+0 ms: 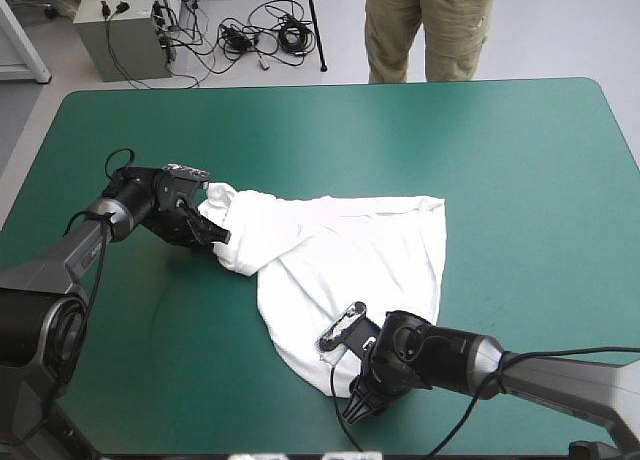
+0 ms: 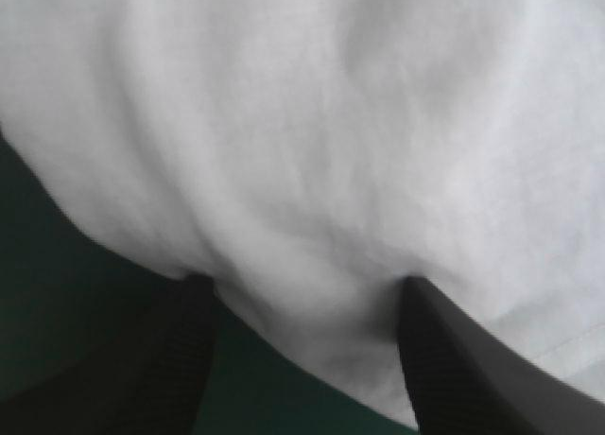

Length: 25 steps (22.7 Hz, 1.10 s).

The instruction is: Fold the cloth

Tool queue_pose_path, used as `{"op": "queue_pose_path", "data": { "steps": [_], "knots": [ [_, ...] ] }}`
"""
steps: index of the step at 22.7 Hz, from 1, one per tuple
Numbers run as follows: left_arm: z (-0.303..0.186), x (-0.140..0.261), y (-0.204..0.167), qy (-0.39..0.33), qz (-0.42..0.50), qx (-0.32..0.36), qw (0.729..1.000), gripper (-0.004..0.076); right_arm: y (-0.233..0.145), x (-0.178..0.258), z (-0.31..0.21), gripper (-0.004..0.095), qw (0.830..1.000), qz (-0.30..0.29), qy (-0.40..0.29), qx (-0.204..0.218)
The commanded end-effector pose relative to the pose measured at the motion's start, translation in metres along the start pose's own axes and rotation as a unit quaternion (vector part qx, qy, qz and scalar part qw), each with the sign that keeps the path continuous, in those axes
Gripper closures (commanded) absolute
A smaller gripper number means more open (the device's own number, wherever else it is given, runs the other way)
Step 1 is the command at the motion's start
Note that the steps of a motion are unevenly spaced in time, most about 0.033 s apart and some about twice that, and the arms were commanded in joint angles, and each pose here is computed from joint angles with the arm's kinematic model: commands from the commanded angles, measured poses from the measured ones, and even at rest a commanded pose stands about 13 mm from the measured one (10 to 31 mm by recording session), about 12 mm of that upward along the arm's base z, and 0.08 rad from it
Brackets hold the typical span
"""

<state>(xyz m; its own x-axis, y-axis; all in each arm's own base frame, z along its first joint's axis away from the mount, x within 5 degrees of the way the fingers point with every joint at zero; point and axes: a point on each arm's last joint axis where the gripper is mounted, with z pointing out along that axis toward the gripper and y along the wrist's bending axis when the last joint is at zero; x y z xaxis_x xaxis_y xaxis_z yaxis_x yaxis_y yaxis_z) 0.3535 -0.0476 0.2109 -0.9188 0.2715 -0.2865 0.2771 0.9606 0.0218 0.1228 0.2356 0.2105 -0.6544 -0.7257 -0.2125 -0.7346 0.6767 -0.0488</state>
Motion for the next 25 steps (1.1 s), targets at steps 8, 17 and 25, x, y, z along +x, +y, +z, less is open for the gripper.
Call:
{"op": "queue_pose_path", "data": {
  "steps": [8,17,25],
  "knots": [
    [-0.029,0.002,0.003,-0.009,0.003,-0.009,1.0,0.0733,0.0,-0.004,0.01,0.0925,0.998,0.052,0.02,0.001],
    [-0.168,0.036,-0.011,-0.181,-0.011,-0.005,0.983,0.0733,-0.114,-0.025,-0.155,0.0925,0.962,0.168,-0.211,0.044],
    [-0.314,0.054,-0.022,-0.376,-0.001,-0.009,0.927,0.0733,-0.142,-0.02,-0.296,0.0925,0.898,0.124,-0.399,0.141]
  ]
}}
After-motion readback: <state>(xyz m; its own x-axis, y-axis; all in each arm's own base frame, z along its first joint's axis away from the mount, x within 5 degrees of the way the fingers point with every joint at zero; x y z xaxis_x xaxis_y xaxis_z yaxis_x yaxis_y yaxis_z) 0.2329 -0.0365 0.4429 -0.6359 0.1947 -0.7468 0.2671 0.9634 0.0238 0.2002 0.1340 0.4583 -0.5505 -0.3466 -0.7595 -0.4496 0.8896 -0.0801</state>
